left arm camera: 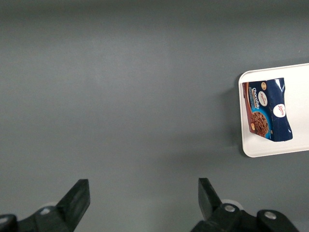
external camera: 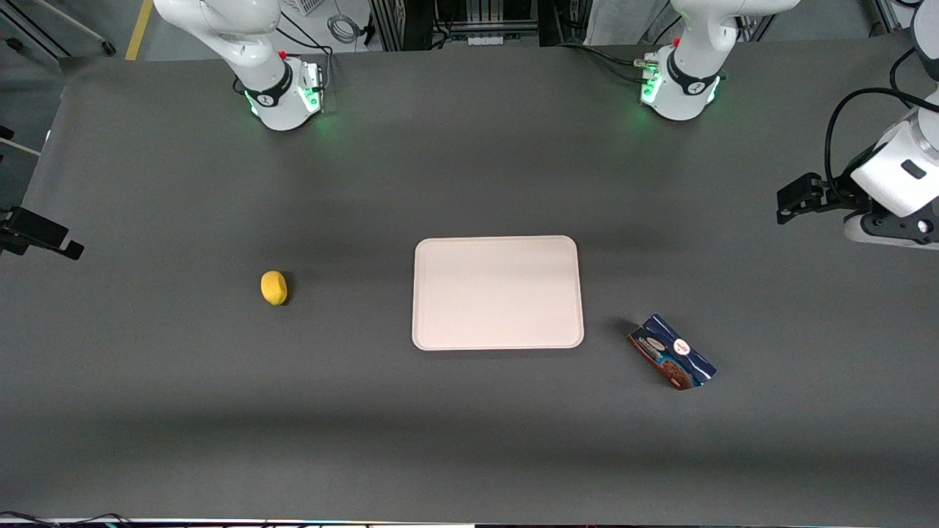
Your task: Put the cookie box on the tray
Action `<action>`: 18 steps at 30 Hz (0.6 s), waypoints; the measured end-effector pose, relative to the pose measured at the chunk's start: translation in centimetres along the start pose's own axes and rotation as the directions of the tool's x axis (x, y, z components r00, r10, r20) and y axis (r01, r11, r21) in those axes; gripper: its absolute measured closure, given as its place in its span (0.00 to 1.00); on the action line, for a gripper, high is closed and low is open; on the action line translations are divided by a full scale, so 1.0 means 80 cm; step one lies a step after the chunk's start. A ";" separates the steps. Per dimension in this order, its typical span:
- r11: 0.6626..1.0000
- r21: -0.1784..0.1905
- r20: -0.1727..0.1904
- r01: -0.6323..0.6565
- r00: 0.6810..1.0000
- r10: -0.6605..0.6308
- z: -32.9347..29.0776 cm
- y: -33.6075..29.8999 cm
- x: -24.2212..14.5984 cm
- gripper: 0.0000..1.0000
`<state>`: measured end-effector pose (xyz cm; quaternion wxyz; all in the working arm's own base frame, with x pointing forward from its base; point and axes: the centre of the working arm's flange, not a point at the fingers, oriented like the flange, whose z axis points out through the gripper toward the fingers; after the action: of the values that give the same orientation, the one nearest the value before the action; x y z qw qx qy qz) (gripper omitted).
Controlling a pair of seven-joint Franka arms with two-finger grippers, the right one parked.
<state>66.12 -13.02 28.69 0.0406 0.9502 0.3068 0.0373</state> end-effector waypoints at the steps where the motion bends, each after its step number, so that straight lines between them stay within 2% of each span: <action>1: 1.000 0.003 -0.001 -0.002 1.000 0.003 0.001 0.000 0.000 0.00; 5: 1.000 0.010 -0.005 -0.010 1.000 0.010 0.006 -0.001 -0.001 0.00; 12: 1.000 -0.005 -0.014 -0.006 1.000 0.006 0.026 -0.003 -0.004 0.00; 18: 1.000 0.005 -0.022 -0.024 0.999 0.024 0.046 -0.005 -0.005 0.00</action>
<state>65.93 -13.15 25.00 0.0344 0.9535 0.2957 0.0473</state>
